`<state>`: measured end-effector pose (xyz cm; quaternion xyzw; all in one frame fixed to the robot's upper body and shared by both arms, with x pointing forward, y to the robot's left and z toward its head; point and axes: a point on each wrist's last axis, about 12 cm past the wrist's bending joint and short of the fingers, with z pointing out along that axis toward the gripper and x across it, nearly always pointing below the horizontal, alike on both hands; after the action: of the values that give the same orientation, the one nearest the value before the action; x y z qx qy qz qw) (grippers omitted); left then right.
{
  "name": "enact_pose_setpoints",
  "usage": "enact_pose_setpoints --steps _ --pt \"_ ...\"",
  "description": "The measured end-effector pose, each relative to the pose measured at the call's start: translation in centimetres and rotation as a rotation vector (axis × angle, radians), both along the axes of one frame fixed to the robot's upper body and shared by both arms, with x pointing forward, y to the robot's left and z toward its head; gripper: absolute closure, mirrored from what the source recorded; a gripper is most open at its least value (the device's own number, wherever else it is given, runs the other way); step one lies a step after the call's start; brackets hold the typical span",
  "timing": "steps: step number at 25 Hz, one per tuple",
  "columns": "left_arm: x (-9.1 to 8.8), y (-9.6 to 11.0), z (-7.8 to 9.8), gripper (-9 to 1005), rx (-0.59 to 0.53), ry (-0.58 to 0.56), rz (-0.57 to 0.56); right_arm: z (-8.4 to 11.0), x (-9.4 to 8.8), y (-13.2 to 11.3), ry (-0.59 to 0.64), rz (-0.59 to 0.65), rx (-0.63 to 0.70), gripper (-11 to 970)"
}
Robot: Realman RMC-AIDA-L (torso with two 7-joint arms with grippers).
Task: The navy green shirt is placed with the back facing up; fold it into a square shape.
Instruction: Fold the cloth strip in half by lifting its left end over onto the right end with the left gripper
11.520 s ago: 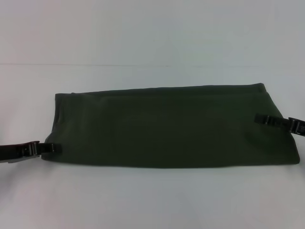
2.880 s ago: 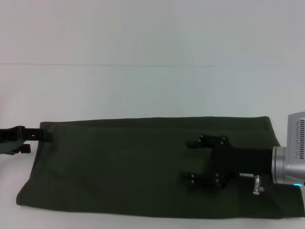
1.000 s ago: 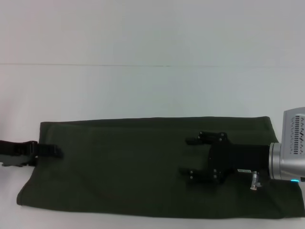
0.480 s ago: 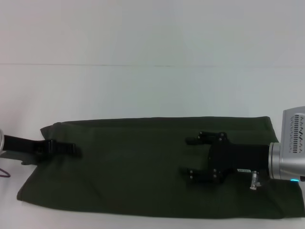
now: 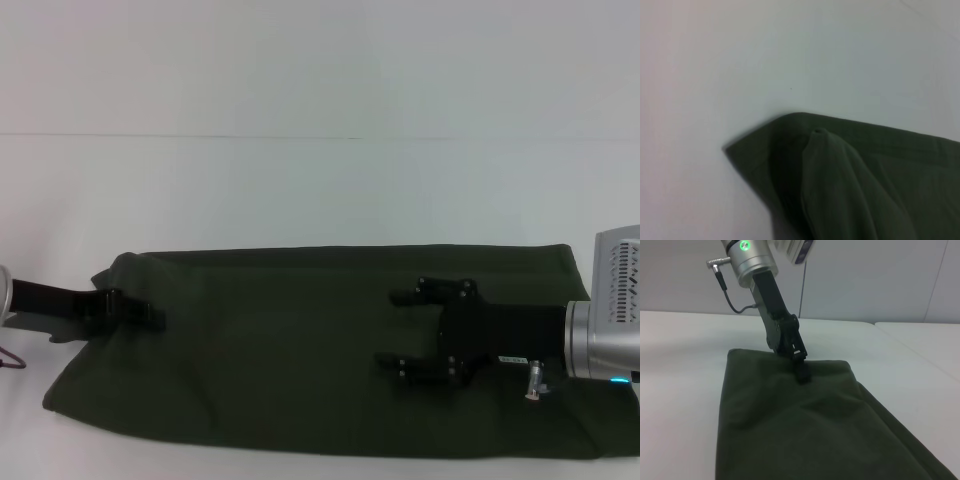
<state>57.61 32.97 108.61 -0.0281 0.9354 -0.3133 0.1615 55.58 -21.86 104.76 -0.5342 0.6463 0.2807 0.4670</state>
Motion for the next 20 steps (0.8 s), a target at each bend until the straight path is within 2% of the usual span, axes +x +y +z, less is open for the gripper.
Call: enact_pose_setpoints --steps 10,13,20 --pt "0.13 -0.39 0.11 636 0.008 0.008 -0.023 0.01 -0.17 0.04 0.004 0.009 0.008 162" --pt "0.07 -0.36 0.14 864 0.008 0.007 -0.031 -0.01 -0.26 0.01 0.006 0.010 0.011 162" --pt "-0.10 -0.01 0.20 898 0.014 0.003 -0.044 0.20 -0.38 -0.15 0.005 0.017 0.026 162"
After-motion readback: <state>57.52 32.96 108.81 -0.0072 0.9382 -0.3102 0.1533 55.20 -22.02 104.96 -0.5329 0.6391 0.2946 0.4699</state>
